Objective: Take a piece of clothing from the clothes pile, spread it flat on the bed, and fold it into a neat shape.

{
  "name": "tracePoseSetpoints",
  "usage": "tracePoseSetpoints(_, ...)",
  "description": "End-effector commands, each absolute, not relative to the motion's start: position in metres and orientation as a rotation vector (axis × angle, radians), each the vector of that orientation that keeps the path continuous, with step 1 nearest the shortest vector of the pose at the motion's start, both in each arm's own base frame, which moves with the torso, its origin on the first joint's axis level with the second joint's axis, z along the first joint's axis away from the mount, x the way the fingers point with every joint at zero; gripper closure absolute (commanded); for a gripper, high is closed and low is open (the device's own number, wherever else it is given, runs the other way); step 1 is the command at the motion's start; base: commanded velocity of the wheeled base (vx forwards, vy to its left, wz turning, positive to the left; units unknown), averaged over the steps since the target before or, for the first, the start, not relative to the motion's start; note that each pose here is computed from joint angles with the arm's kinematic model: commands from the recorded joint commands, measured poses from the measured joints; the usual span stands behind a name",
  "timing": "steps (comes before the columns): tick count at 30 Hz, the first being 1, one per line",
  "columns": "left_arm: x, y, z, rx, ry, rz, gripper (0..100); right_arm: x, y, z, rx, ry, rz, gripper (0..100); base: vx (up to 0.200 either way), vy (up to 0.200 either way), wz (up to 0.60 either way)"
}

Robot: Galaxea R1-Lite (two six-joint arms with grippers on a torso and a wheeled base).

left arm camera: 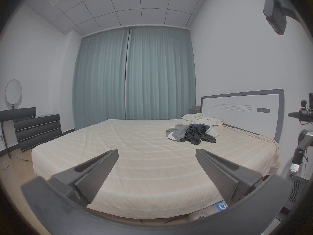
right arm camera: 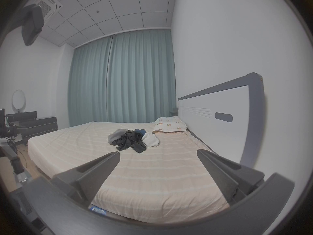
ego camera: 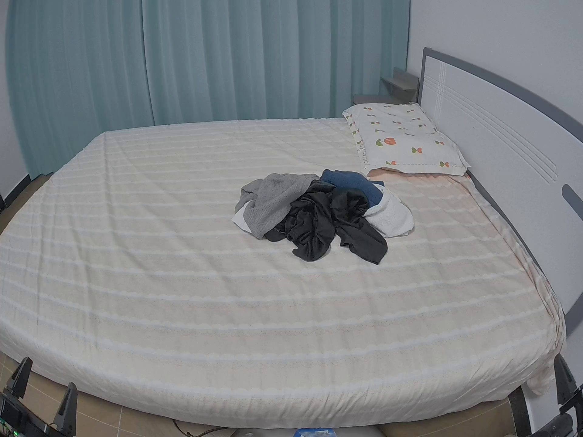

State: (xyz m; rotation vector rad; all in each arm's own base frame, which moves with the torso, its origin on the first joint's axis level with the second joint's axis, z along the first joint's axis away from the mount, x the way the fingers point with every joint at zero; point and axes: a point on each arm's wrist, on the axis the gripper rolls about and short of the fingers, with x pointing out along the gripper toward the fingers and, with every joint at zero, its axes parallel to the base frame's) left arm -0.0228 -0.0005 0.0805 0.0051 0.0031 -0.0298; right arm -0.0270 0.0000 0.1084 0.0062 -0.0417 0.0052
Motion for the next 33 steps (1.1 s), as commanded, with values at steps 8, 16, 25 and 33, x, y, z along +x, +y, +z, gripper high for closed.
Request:
tracePoseSetpoints(8, -0.023, -0.001, 0.075, 0.005, 0.005, -0.029, 0, 0.089, 0.009, 0.149, 0.026, 0.493, 0.176, 0, 0.000, 0.000, 0.00)
tracePoseSetpoints(16, -0.023, -0.001, 0.075, 0.005, 0.005, -0.031, 0, 0.220, 0.025, 0.116, 0.124, 0.561, 0.141, 0, 0.000, 0.000, 0.00)
tracePoseSetpoints(25, -0.023, -0.001, 0.075, 0.005, 0.005, -0.031, 0, 0.322, 0.046, 0.069, 0.200, 0.591, 0.080, 0, 0.000, 0.000, 0.00)
tracePoseSetpoints(33, -0.023, -0.001, 0.075, 0.005, 0.005, -0.031, 0, 0.397, 0.065, 0.026, 0.244, 0.584, 0.056, 0, 0.000, 0.000, 0.00)
